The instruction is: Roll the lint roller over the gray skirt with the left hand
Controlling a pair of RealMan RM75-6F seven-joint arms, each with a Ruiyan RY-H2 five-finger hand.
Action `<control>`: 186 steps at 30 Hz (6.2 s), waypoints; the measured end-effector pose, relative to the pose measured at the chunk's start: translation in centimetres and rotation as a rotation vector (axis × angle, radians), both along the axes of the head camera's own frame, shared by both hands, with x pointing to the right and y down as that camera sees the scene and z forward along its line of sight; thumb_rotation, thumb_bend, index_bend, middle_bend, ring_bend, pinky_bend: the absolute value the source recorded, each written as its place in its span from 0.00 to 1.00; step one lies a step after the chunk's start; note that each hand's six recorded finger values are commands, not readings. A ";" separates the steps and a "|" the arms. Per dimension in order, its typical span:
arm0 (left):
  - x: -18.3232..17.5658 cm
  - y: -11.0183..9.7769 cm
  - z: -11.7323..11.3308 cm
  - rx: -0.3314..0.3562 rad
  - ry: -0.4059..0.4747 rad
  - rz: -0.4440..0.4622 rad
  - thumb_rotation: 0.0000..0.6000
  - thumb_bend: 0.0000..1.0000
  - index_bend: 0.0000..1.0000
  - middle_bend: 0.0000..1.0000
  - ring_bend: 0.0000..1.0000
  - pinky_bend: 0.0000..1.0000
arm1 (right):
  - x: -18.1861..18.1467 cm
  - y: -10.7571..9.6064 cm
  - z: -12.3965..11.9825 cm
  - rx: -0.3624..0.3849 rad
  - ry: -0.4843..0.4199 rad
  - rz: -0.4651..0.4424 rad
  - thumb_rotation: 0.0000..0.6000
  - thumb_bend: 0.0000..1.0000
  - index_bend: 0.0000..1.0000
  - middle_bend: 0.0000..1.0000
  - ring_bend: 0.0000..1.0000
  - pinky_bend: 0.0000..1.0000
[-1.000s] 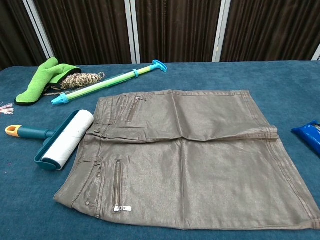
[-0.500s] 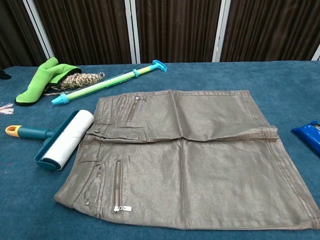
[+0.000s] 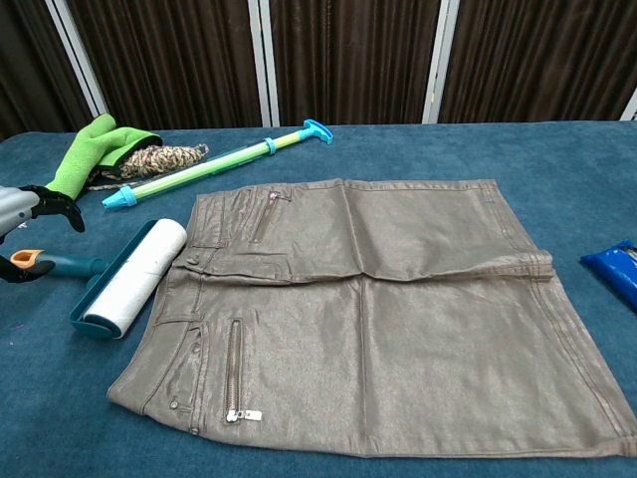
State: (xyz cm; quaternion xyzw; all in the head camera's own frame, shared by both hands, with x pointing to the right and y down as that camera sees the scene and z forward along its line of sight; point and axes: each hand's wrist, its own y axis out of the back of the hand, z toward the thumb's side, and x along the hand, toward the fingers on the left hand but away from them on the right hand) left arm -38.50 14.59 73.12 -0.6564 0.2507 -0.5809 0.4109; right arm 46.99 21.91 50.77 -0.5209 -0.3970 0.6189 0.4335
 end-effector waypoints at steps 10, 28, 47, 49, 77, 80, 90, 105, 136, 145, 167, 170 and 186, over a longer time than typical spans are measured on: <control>2.1 1.0 1.4 -0.028 0.035 0.000 1.00 0.41 0.31 0.20 0.15 0.26 | 0.0 0.0 0.0 -0.003 -0.008 -0.003 1.00 0.00 0.00 0.00 0.00 0.00; 4.2 1.4 2.0 -0.024 0.051 0.027 1.00 0.49 0.38 0.29 0.23 0.32 | 0.3 0.0 0.1 -0.012 -0.001 0.014 1.00 0.00 0.00 0.00 0.00 0.00; 5.0 0.7 0.2 0.026 0.086 0.072 1.00 0.87 0.61 0.48 0.38 0.47 | 0.4 -0.1 0.2 -0.017 0.000 0.017 1.00 0.00 0.00 0.00 0.00 0.00; 5.2 0.4 -0.4 0.035 0.097 0.082 1.00 0.88 0.61 0.48 0.38 0.47 | 0.4 -0.1 0.2 -0.018 -0.002 0.017 1.00 0.00 0.00 0.00 0.00 0.00; 18.5 -4.6 -3.6 0.108 -0.197 0.492 1.00 0.88 0.62 0.49 0.39 0.49 | 1.3 -0.6 0.0 -0.017 -0.022 0.056 1.00 0.00 0.00 0.00 0.00 0.00; 18.9 -5.0 -2.9 0.100 -0.242 0.503 1.00 0.88 0.62 0.49 0.39 0.49 | 1.6 -0.6 0.1 -0.020 -0.019 0.064 1.00 0.00 0.00 0.00 0.00 0.00; 20.6 -4.5 -1.4 0.082 -0.275 0.543 1.00 0.88 0.64 0.50 0.40 0.50 | 2.2 -0.9 0.1 -0.019 -0.022 0.087 1.00 0.00 0.00 0.00 0.00 0.00; 28.1 -1.3 -1.6 0.127 -0.251 0.702 1.00 0.88 0.64 0.50 0.40 0.50 | 2.6 -0.9 -0.3 -0.015 -0.041 0.099 1.00 0.00 0.00 0.00 0.00 0.00; 33.1 1.7 -2.9 0.306 -0.360 0.947 1.00 0.89 0.66 0.52 0.41 0.51 | 3.1 -0.7 -0.9 0.001 -0.050 0.110 1.00 0.00 0.00 0.00 0.00 0.00; 26.7 -2.2 -2.7 0.313 -0.502 0.906 1.00 0.89 0.67 0.52 0.41 0.51 | 2.9 -0.7 -1.0 0.003 -0.051 0.105 1.00 0.00 0.00 0.00 0.00 0.00; 21.4 -4.2 -2.4 0.366 -0.583 0.876 1.00 0.90 0.68 0.53 0.42 0.51 | 2.5 -0.7 -0.9 0.001 -0.051 0.094 1.00 0.00 0.00 0.00 0.00 0.00; 22.4 -3.5 -2.1 0.377 -0.582 0.903 1.00 0.89 0.68 0.53 0.42 0.51 | 2.5 -0.7 -1.0 0.004 -0.054 0.094 1.00 0.00 0.00 0.00 0.00 0.00; 29.2 0.9 -2.1 0.431 -0.484 1.017 1.00 0.90 0.68 0.53 0.42 0.51 | 2.7 -0.6 -1.3 0.009 -0.060 0.098 1.00 0.00 0.00 0.00 0.00 0.00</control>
